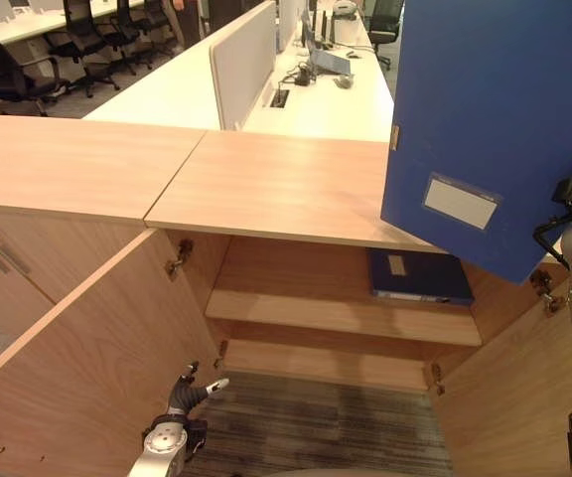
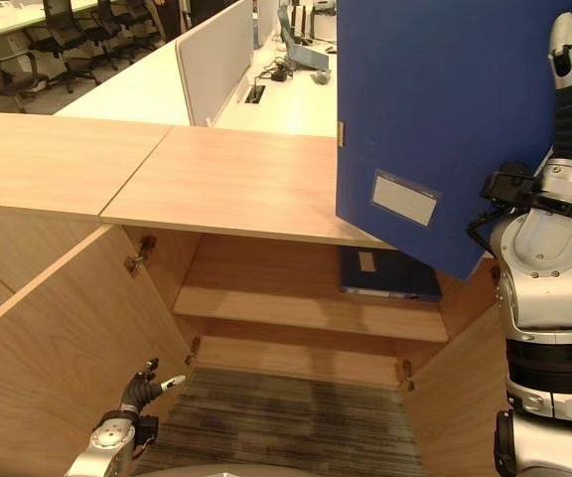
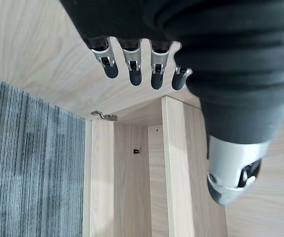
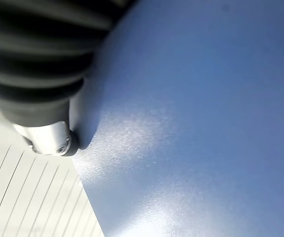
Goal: Put the empty folder in the office cabinet
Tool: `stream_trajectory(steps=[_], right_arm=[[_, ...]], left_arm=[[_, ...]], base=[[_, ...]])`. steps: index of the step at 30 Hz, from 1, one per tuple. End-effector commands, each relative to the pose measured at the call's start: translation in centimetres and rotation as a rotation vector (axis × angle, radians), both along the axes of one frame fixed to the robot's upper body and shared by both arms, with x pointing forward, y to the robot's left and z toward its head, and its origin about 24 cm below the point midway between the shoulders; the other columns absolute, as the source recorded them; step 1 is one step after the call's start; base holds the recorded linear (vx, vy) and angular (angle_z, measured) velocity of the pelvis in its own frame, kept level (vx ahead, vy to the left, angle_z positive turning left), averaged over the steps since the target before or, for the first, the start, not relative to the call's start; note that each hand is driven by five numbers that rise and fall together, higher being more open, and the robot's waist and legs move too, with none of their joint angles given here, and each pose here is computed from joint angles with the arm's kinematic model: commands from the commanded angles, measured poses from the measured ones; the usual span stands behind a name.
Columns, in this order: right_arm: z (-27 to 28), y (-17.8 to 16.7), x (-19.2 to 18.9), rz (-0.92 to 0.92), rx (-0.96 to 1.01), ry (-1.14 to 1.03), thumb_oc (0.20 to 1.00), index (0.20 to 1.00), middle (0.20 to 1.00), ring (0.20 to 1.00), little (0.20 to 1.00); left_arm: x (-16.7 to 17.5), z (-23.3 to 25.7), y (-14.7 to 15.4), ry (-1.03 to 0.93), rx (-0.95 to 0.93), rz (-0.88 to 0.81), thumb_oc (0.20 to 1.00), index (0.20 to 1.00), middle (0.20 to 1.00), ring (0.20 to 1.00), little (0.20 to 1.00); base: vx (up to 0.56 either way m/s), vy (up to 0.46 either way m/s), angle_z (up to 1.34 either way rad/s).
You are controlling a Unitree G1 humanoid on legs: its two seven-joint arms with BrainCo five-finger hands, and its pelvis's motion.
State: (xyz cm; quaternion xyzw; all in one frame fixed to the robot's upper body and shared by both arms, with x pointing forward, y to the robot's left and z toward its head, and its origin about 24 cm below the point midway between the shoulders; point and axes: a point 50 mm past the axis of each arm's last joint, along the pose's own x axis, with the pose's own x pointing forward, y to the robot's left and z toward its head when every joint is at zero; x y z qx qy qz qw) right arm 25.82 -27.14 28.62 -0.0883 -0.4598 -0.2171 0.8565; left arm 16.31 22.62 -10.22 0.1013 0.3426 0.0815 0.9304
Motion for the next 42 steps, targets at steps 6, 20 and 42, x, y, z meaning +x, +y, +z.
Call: stream_trajectory(steps=[6, 20, 42], right_arm=[[2.3, 0.7, -0.3, 0.342, 0.145, -0.12, 0.2, 0.2, 0.2, 0.2, 0.2], [-1.4, 3.4, 1.2, 0.727, 0.148, 0.171, 0.2, 0.2, 0.2, 0.2, 0.2], [-5.6, 6.9, 2.3, 0.915, 0.053, 0.489, 0.2, 0.2, 0.2, 0.2, 0.2]], left_arm=[[2.9, 1.9, 1.0, -0.101, 0.013, -0.001, 1.0, 1.0, 1.0, 1.0, 1.0], [5.1, 4.0, 2.0, -0.196, -0.011, 0.01, 1.0, 1.0, 1.0, 1.0, 1.0], [9.6, 15.9, 2.1, -0.603, -0.199, -0.297, 1.0, 1.0, 1.0, 1.0, 1.0]], base=[[0.0, 0.013, -0.04], [-0.01, 0.009, -0.05], [0.0, 0.0, 0.0]])
